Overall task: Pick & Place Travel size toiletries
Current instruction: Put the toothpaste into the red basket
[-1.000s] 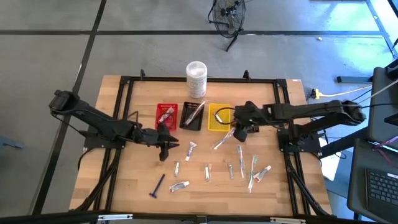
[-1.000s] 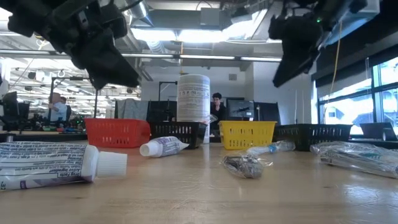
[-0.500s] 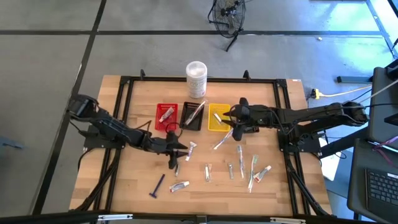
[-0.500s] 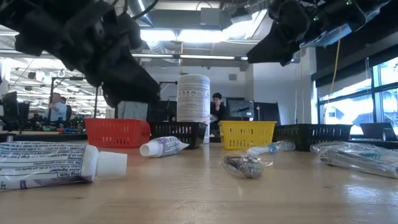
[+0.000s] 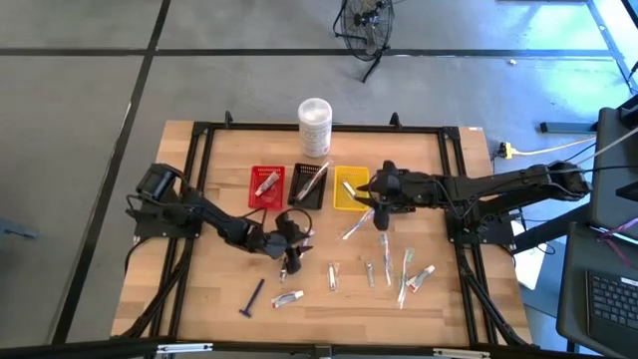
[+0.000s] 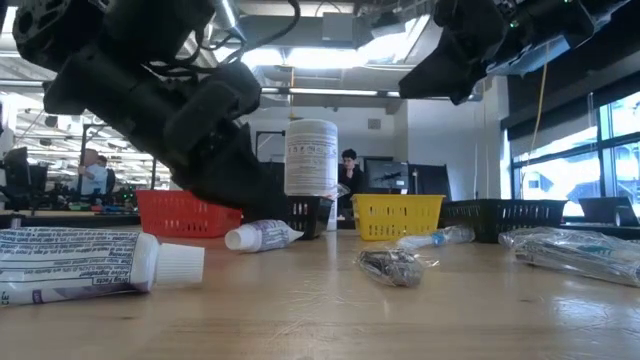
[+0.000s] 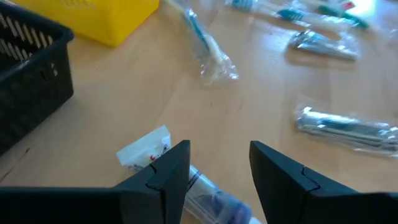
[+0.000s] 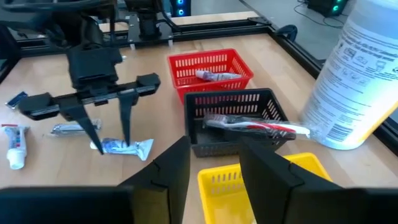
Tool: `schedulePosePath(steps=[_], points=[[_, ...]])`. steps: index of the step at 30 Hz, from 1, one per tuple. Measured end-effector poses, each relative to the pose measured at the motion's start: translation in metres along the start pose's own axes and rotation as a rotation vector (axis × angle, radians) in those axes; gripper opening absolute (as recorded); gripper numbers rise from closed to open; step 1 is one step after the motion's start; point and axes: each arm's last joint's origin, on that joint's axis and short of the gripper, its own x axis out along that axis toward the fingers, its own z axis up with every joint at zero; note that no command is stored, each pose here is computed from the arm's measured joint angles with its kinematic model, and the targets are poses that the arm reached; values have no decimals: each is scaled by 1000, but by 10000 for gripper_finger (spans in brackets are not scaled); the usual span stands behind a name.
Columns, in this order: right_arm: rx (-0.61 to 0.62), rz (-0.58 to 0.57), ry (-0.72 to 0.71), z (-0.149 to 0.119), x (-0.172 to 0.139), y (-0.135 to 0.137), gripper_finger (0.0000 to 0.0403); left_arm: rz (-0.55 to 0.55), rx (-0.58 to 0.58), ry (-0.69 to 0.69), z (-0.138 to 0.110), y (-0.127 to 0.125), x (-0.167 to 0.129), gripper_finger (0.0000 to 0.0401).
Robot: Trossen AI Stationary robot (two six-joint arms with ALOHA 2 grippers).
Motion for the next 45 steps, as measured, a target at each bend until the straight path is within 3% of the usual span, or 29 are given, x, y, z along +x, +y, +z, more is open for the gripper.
schedulePosePath(steps=[16, 22, 29, 32, 36, 45], points=[[6, 42, 4, -2, -2, 11, 135, 91, -81, 73, -6, 5, -6, 162], [6, 43, 4, -2, -2, 11, 139, 120, -64, 104, -9, 9, -6, 160], [3, 43, 4, -2, -2, 11, 128, 108, 41, 138, -8, 11, -7, 132], [3, 43, 4, -2, -2, 11, 125, 80, 7, 152, -2, 11, -9, 128], [4, 42, 4, -2, -2, 11, 129, 27, -20, 198, 13, 11, -14, 137], [33, 40, 4, -2, -2, 11, 137, 104, -106, 249, 21, 13, -12, 170]])
